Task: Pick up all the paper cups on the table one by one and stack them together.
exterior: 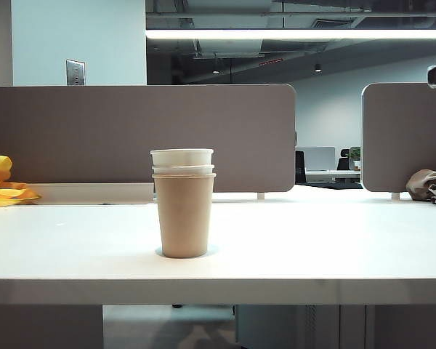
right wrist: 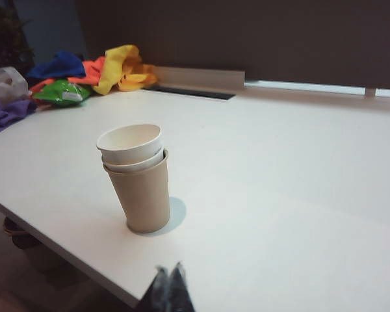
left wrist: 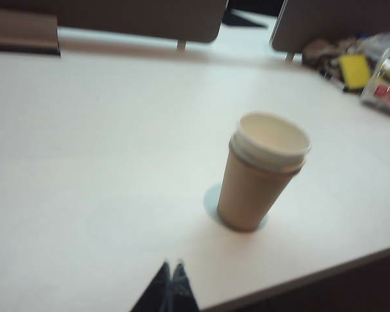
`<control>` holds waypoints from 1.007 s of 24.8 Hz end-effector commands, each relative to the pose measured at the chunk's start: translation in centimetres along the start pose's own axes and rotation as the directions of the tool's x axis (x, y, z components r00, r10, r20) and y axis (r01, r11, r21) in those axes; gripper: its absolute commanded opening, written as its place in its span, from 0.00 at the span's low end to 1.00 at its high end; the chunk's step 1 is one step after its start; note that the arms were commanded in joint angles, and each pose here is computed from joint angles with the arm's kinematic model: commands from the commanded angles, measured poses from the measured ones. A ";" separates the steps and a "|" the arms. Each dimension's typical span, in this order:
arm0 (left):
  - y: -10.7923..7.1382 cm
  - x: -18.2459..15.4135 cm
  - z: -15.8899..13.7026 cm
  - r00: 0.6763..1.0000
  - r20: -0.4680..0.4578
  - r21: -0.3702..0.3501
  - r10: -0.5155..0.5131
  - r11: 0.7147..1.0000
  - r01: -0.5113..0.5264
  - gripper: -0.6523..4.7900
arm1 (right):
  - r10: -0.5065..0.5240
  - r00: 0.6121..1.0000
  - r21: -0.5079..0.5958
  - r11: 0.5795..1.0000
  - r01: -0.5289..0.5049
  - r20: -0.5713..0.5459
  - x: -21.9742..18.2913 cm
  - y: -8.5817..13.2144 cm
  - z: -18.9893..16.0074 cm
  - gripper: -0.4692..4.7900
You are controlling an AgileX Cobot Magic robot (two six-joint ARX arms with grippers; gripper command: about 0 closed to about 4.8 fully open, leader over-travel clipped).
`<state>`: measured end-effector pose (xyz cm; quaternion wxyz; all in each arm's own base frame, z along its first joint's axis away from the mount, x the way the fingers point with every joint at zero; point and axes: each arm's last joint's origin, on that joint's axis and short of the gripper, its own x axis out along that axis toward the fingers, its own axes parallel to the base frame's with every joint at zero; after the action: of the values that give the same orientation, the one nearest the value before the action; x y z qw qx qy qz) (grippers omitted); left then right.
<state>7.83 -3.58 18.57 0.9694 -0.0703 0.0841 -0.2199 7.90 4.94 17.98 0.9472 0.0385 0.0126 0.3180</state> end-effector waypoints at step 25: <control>0.1 1.3 -3.3 0.982 -0.081 0.199 -0.168 0.963 0.181 0.11 | -0.002 0.997 0.003 1.000 0.002 -0.076 0.4 -0.2 -2.3 0.08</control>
<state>8.38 -4.38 15.12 0.9457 0.0267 0.0858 -0.3122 8.21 5.13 15.76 0.9461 0.0288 0.0529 0.3181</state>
